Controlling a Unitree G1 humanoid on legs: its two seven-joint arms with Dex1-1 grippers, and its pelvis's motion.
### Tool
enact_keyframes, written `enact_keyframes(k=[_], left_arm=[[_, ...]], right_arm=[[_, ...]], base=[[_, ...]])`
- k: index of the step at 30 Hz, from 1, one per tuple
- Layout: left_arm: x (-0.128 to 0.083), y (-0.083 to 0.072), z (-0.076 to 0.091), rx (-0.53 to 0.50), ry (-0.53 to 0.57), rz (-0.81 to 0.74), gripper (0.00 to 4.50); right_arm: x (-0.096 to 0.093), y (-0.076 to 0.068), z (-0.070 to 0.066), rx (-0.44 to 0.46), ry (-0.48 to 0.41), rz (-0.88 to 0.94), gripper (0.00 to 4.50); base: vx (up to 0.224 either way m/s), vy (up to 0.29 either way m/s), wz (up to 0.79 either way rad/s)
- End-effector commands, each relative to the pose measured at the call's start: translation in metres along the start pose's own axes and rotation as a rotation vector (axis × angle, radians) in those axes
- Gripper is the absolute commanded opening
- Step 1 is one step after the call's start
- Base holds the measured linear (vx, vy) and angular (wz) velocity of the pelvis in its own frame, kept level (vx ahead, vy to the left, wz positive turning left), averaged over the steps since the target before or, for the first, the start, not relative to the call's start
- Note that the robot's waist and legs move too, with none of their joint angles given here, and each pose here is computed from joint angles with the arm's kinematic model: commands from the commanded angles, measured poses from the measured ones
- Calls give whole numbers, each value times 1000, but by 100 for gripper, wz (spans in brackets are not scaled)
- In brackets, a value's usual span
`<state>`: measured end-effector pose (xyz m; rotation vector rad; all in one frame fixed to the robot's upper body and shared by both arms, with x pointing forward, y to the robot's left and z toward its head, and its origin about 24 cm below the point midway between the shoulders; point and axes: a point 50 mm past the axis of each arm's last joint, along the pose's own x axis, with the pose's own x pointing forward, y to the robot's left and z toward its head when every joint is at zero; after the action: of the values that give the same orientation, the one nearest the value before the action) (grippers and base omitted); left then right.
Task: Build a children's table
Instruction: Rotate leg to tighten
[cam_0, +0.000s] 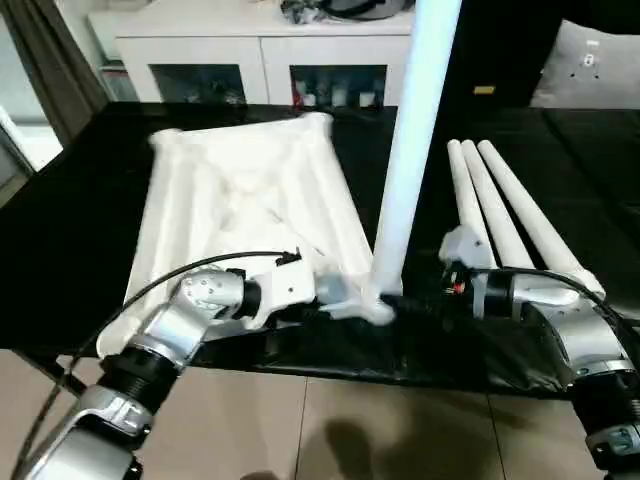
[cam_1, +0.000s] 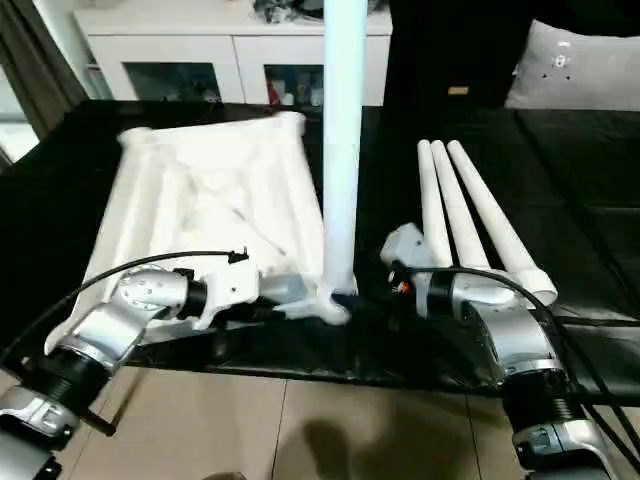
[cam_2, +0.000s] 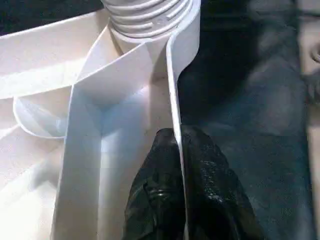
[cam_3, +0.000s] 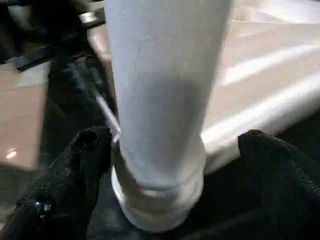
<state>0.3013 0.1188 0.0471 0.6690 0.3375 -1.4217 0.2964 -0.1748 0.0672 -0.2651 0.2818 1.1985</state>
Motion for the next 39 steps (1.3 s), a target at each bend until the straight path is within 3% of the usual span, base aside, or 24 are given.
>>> enact_keyframes(k=[1,2,4,17,24,27,29,32,39], left_arm=[[3,-12,-10,41,78,-141,0],[1,-12,-10,53,86,-162,0],[-1,-11,-9,74,89,-191,0],[-3,-13,-13,86,97,-232,0],[-3,-16,-9,-22,17,-191,0],[-2,-14,-4,-103,-39,-123,0],[4,-11,5,-213,-97,-10,0],[14,-6,18,-314,-138,117,0],[40,4,48,-433,-189,325,0]], right_arm=[[4,5,3,-13,14,92,446],[6,7,3,-8,19,120,419],[10,7,3,2,22,139,419],[13,15,-3,96,34,241,309],[21,23,-5,177,-19,251,271],[30,24,-8,189,-26,190,267],[51,14,-14,232,-17,-31,266],[73,7,-15,326,-47,-222,266],[97,2,-17,431,-56,-480,265]], base=[[0,0,0],[0,0,0],[0,0,0],[0,0,0],[0,0,0],[0,0,0],[0,0,0],[0,0,0],[0,0,0]])
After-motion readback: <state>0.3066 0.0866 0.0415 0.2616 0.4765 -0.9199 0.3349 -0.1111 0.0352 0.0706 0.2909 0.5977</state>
